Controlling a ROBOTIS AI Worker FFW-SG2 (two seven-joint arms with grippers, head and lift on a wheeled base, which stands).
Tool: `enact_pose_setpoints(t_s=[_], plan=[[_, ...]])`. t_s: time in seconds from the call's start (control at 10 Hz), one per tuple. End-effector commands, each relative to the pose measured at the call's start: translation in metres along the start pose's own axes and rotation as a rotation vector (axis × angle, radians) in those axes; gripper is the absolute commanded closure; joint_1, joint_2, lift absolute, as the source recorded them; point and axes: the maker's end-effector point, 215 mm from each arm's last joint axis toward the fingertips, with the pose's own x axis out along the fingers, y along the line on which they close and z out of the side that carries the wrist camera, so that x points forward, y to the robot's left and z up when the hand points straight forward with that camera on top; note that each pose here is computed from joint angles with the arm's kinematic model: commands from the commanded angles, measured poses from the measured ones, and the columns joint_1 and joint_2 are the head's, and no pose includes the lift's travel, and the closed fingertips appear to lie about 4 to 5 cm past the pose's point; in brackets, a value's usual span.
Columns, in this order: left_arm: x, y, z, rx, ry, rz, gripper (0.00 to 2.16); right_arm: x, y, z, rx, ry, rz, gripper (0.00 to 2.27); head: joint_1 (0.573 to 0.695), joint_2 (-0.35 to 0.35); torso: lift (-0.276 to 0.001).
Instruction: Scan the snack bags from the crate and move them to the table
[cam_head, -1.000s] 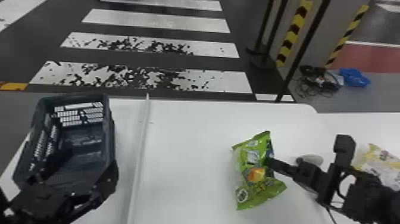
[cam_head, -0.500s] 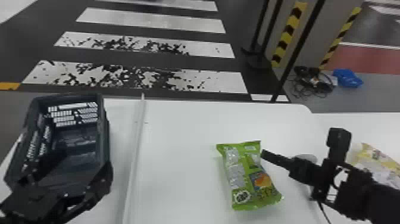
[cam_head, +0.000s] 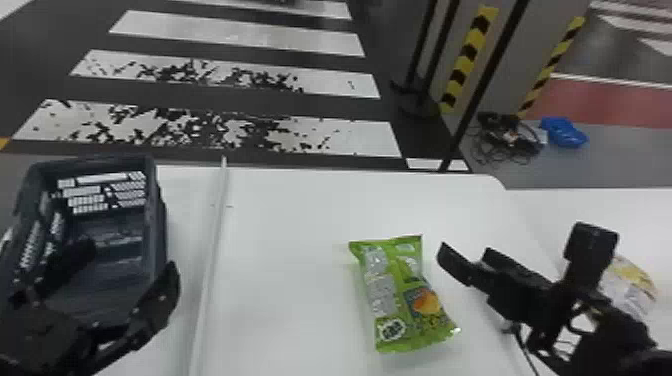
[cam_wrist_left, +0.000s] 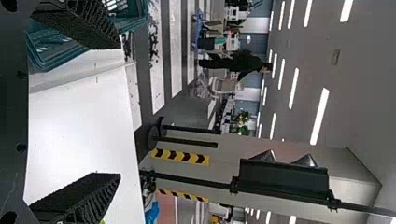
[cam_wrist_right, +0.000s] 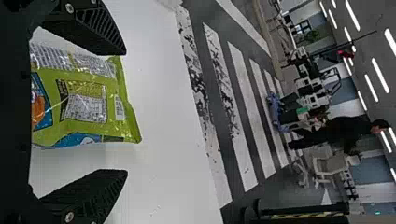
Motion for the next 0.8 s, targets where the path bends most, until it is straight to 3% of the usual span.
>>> enact_pose_setpoints(t_s=[0.0, 0.1, 0.2, 0.3, 0.4, 0.5, 0.6, 0.7], plan=[[-0.001, -0.008, 0.009, 0.002, -0.015, -0.014, 0.01, -0.01, 0.017, -0.009, -0.013, 0.001, 0.025, 0.08, 0.695, -0.178, -0.095], [-0.002, -0.012, 0.012, 0.0, -0.018, -0.024, 0.01, -0.015, 0.028, -0.016, -0.008, 0.01, 0.051, 0.08, 0.695, -0.169, -0.095], [-0.002, -0.013, 0.016, 0.003, -0.027, -0.028, 0.01, -0.019, 0.041, -0.025, -0.008, 0.021, 0.077, 0.29, 0.695, -0.165, -0.095], [-0.003, -0.015, 0.019, 0.001, -0.032, -0.034, 0.01, -0.022, 0.053, -0.031, -0.011, 0.027, 0.101, 0.75, 0.695, -0.154, -0.095], [-0.004, -0.016, 0.023, 0.004, -0.037, -0.038, 0.01, -0.023, 0.063, -0.038, -0.014, 0.039, 0.123, 1.59, 0.695, -0.138, -0.095], [-0.004, -0.018, 0.025, 0.004, -0.041, -0.043, 0.01, -0.021, 0.067, -0.042, -0.028, 0.042, 0.13, 2.01, 0.695, -0.123, -0.095], [-0.006, -0.019, 0.024, 0.003, -0.038, -0.051, 0.01, -0.018, 0.074, -0.034, -0.074, -0.008, 0.139, 2.24, 0.695, -0.118, -0.095], [-0.008, -0.021, 0.024, -0.001, -0.037, -0.056, 0.01, -0.01, 0.082, -0.021, -0.151, -0.107, 0.144, 2.24, 0.695, -0.108, -0.095]])
